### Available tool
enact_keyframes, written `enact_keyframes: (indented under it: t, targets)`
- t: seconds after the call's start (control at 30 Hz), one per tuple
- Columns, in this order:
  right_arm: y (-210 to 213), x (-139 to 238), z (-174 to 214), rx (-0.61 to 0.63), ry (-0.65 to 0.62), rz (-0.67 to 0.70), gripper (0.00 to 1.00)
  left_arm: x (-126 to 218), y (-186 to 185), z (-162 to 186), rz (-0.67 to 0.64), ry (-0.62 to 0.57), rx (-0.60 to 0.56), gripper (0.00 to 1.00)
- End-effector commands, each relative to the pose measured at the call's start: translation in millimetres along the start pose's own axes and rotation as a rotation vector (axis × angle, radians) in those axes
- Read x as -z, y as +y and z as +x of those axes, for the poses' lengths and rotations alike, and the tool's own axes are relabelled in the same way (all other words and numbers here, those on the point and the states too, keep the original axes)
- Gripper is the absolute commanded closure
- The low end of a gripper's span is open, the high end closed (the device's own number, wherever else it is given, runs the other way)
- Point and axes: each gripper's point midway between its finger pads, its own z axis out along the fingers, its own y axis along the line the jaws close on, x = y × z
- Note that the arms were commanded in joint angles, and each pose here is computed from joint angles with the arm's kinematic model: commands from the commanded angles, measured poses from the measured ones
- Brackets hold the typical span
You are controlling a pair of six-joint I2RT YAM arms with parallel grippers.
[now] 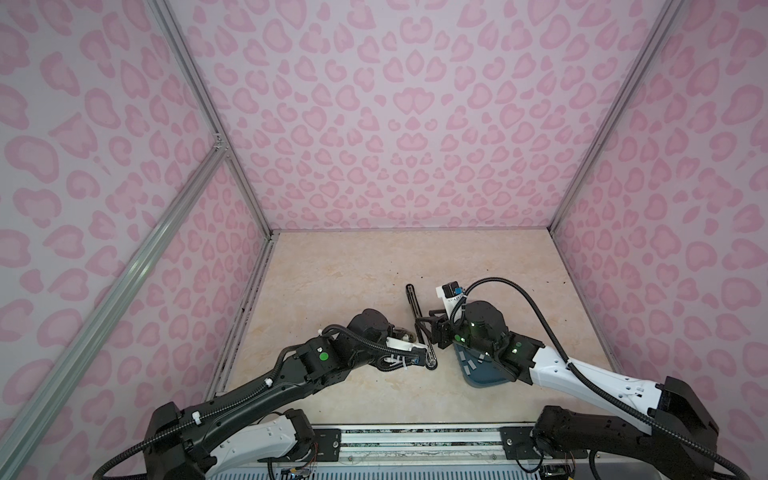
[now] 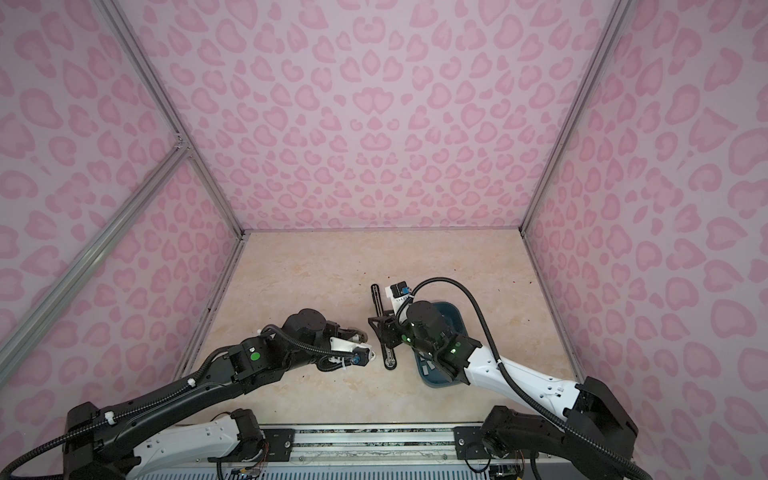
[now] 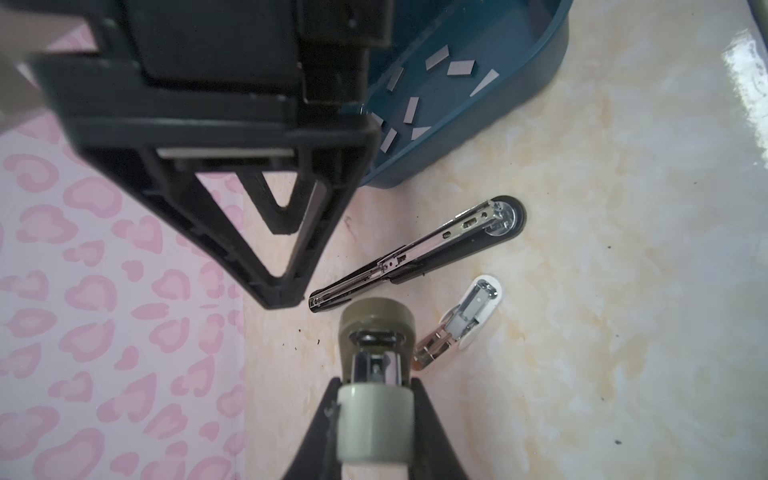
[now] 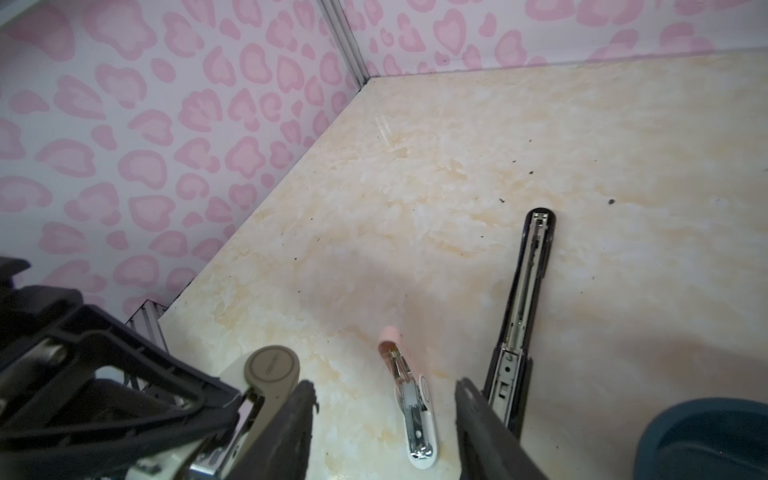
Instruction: Load the staples into the stapler
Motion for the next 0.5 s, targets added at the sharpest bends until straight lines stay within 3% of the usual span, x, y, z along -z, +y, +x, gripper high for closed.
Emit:
enact_keyframes:
  t: [0.0,0.47]
  targets:
    - [20,-2,-2,0.014,-0.007,-0.098,0.46,2,16,-5,-0.055,-0.016,0.038,0.96]
    - [26,13,-8,0.058,-0.080,-0.093,0.47,6,23,-2,-0.084,-0.006,0.062,0.96]
